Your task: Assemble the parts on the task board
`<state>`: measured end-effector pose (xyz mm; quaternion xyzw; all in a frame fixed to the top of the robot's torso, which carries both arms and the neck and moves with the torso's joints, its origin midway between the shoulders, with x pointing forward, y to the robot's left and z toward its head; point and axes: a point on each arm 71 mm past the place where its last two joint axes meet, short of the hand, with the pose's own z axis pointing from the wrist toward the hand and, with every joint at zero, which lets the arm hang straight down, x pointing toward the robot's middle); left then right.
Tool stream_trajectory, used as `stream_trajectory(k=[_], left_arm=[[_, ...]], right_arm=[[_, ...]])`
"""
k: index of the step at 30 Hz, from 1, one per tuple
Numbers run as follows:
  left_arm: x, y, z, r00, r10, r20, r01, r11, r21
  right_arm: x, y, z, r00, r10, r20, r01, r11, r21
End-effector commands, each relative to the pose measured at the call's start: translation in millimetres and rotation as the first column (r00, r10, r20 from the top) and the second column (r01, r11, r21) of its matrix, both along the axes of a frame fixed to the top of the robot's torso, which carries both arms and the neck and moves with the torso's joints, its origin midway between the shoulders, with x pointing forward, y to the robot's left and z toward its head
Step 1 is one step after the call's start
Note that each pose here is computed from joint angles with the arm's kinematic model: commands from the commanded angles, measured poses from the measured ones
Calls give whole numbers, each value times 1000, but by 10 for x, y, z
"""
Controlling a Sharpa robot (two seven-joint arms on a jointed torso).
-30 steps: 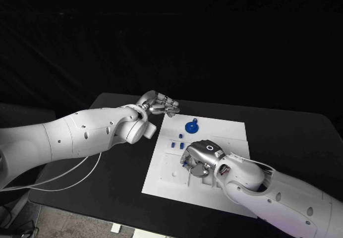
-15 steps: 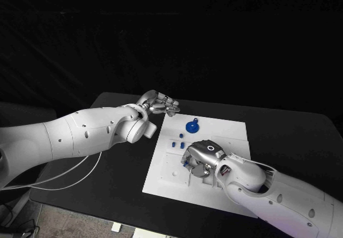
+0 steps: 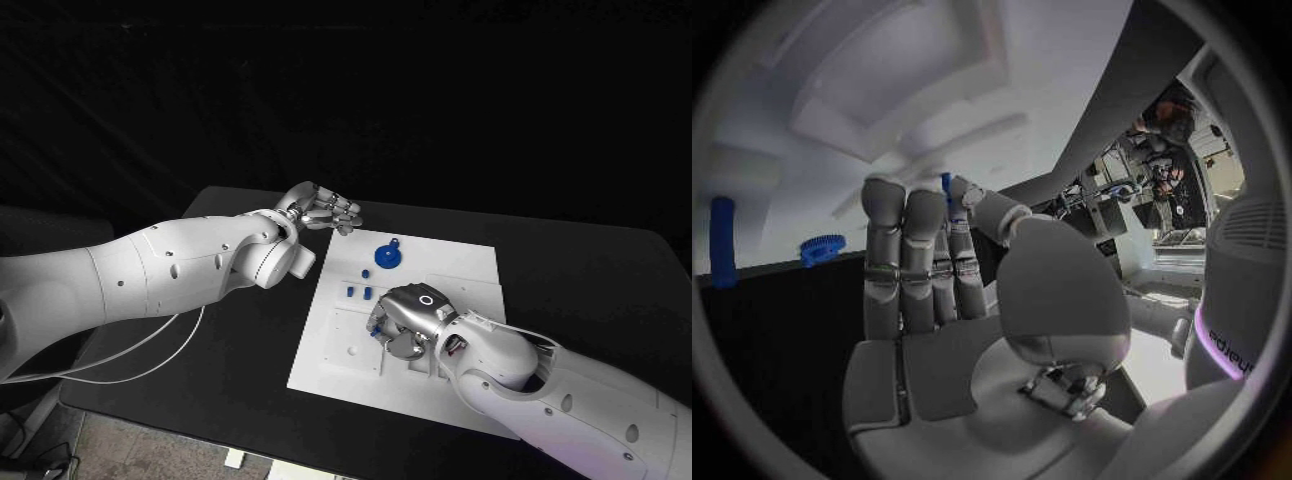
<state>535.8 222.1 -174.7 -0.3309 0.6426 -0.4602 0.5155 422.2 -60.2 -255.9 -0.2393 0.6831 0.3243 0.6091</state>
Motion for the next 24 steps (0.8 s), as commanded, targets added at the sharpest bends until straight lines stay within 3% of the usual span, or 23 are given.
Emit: stream_trajectory(k=[1,14,24], left_arm=[[1,-15,12,1000,-11,0,11,1000,-8],[1,-18,10,1000,-13,-4,13,1000,-8],[2,-26,8,1000,-14,-6,14,1000,-8]], right_arm=[[-10,4,2,1000,3,13,-3,1000,-13],[-8,20,-5,999,-9,37,11,998,-58],[-20,60,-36,1000,2,15,0,995,-103]])
